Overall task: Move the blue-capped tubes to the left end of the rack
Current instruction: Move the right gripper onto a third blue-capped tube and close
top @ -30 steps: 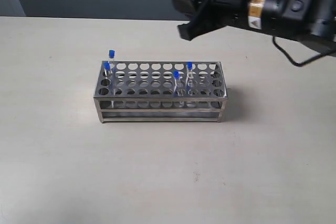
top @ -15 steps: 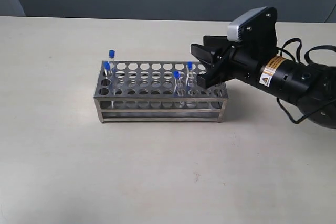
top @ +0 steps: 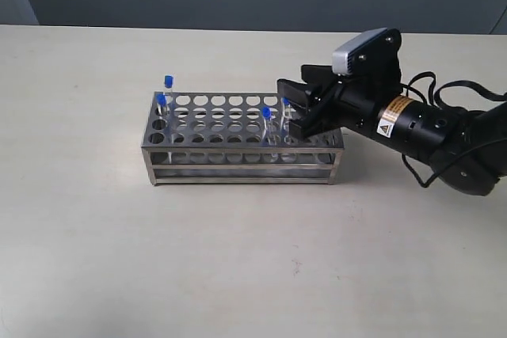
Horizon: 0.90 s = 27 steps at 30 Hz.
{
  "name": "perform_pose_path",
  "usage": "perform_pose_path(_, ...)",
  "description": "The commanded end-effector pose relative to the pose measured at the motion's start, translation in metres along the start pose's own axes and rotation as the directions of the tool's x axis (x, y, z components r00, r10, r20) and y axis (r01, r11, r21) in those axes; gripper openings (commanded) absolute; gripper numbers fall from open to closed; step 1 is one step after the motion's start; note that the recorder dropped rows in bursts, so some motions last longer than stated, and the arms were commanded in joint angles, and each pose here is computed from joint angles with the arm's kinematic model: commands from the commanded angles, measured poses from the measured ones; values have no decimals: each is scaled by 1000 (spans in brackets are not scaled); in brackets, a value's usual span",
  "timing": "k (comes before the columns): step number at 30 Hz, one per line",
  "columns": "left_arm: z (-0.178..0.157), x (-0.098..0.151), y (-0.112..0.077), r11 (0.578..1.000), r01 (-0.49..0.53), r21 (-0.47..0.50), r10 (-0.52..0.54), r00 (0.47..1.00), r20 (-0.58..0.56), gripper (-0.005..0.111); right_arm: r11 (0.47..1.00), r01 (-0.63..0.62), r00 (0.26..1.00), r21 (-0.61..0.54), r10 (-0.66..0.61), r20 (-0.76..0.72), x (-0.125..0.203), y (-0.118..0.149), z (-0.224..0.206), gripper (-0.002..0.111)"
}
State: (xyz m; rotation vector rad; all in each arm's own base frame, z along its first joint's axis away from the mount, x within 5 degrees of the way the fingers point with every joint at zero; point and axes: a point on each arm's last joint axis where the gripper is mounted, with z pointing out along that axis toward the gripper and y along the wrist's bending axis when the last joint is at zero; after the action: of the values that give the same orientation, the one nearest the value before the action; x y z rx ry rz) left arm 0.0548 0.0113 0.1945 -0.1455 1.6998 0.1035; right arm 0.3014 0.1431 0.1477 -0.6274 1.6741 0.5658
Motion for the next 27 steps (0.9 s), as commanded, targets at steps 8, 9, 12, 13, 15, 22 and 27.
perform_pose_path(8,0,1,-1,1000,5,8,-5,1000,2,0,999,-30,999,-32,29,-32,13,-6,21,47)
perform_pose_path(9,0,1,-1,1000,5,8,-5,1000,2,0,999,-34,999,-32,32,-40,16,-6,21,47)
perform_pose_path(12,0,1,-1,1000,5,8,-5,1000,2,0,998,-48,997,-32,46,-54,21,-6,22,47)
perform_pose_path(13,0,1,-1,1000,5,8,-5,1000,2,0,998,-58,997,-31,56,-59,23,-6,23,47)
perform_pose_path(15,0,1,-1,1000,5,8,-5,1000,2,0,997,-67,995,-28,65,-73,25,-7,23,47)
perform_pose_path(22,0,1,-1,1000,5,8,-5,1000,2,0,995,-100,991,-15,98,-88,27,-8,23,26)
perform_pose_path(27,0,1,-1,1000,5,8,-5,1000,2,0,993,-121,989,-12,119,-88,26,-8,23,0)
